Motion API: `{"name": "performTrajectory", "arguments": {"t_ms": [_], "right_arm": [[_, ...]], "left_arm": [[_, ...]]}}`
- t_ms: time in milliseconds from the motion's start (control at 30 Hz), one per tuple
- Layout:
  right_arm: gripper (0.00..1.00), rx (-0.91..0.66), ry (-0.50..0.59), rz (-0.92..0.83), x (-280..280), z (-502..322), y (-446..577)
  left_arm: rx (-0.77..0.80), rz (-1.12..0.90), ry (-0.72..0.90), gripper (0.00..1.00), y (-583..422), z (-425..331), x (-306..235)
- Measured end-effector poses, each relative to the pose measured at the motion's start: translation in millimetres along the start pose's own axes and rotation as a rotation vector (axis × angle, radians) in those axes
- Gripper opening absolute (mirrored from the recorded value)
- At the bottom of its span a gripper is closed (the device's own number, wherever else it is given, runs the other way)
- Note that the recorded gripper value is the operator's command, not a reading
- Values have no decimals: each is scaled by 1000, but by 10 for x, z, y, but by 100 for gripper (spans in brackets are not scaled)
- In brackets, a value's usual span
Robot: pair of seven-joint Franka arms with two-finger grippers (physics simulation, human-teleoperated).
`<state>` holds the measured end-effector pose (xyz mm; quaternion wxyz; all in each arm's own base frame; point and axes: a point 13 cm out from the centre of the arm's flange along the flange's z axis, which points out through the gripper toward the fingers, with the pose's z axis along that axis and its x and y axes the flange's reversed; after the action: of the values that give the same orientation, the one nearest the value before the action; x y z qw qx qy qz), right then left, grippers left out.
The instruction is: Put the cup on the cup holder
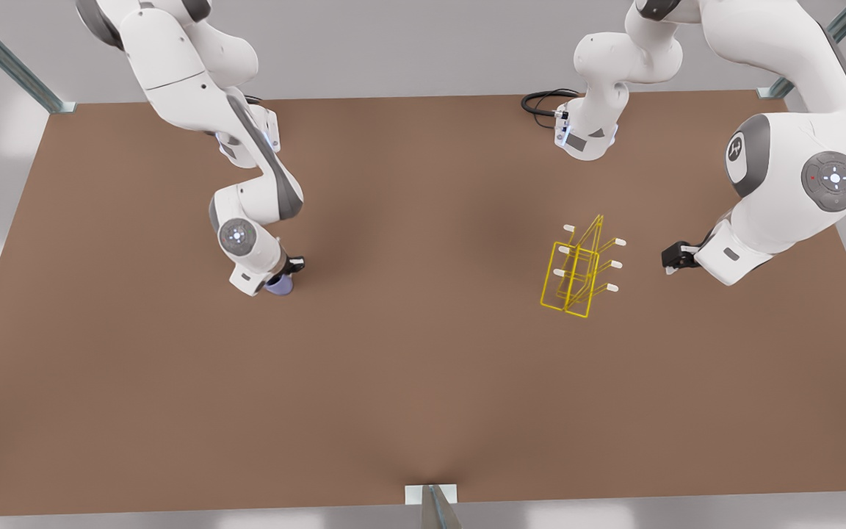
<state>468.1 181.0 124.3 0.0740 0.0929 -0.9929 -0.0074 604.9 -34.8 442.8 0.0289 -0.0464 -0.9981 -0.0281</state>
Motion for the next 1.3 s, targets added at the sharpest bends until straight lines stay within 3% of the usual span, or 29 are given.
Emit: {"name": "performTrajectory", "arguments": {"t_ms": [200, 367, 567, 667, 800, 1133, 1167, 1233, 1267, 1300], "right_arm": [[21, -114, -81, 13, -459, -398, 575], [21, -335, -106, 25, -1044, -698, 1755], [21, -731, 64, 209, -955, -476, 3011], [21, -886, 116, 299, -1026, -291, 3236], [21, -1043, 109, 343, -1257, -237, 3454], [21, -1175, 17, 274, -1657, 4, 3194], [38, -1179, 12, 256, -1657, 32, 3221], [83, -1187, -1, 222, -1662, 33, 3260], [96, -1189, -7, 208, -1658, 34, 3269], [99, -1191, -13, 195, -1654, 37, 3275]], "left_arm": [[1, 8, 1, 100, -49, -11, 10], [1, 9, 7, 100, -61, -9, 25], [0, 9, 12, 100, -65, -11, 42], [0, 8, 14, 100, -66, -9, 46], [0, 8, 15, 100, -73, -9, 48], [0, 9, 19, 100, -93, 9, 46], [0, 8, 19, 100, -92, 9, 46], [0, 7, 19, 100, -91, 9, 46], [0, 7, 19, 100, -91, 12, 46], [0, 6, 19, 100, -91, 12, 46]]}}
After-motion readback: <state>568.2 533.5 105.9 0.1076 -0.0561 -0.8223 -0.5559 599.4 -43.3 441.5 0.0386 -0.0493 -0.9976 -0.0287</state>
